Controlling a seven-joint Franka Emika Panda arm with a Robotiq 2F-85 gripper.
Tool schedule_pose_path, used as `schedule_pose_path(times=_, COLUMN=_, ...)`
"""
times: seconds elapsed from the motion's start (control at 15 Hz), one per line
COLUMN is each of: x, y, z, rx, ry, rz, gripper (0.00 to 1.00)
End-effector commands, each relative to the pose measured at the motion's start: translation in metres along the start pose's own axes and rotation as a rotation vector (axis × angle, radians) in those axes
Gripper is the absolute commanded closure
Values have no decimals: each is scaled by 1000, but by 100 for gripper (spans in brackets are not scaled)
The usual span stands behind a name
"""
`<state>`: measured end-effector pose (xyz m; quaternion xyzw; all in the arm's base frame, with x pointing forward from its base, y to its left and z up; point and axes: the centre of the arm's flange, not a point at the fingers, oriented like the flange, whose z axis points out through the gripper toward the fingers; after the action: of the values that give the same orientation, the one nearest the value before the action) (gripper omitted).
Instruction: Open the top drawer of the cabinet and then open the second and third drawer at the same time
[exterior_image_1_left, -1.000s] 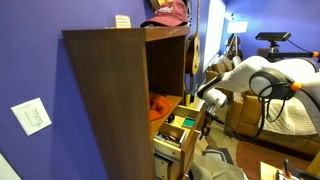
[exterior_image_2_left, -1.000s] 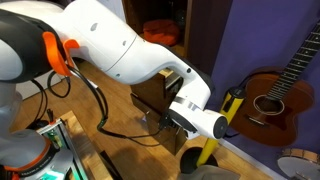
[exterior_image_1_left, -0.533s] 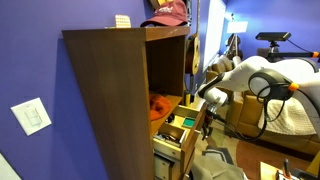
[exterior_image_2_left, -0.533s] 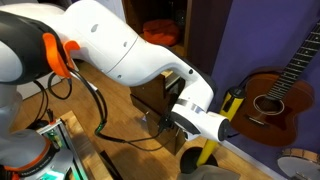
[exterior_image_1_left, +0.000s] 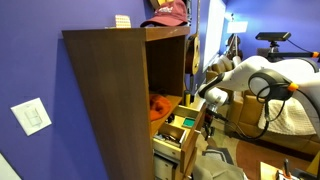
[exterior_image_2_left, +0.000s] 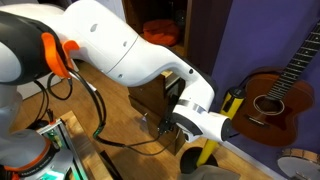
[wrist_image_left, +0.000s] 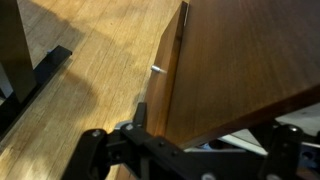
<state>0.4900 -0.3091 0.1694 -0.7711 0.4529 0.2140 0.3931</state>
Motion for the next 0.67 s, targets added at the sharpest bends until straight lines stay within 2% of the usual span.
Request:
schedule_pose_path(times=0.0, x=1, y=6, z=0, rx=-36, ry=-34, rz=-3, gripper=0)
schedule_pose_path(times=0.6, x=-2, y=16, z=-2, rx=-111, ry=-62, rz=2, gripper=0)
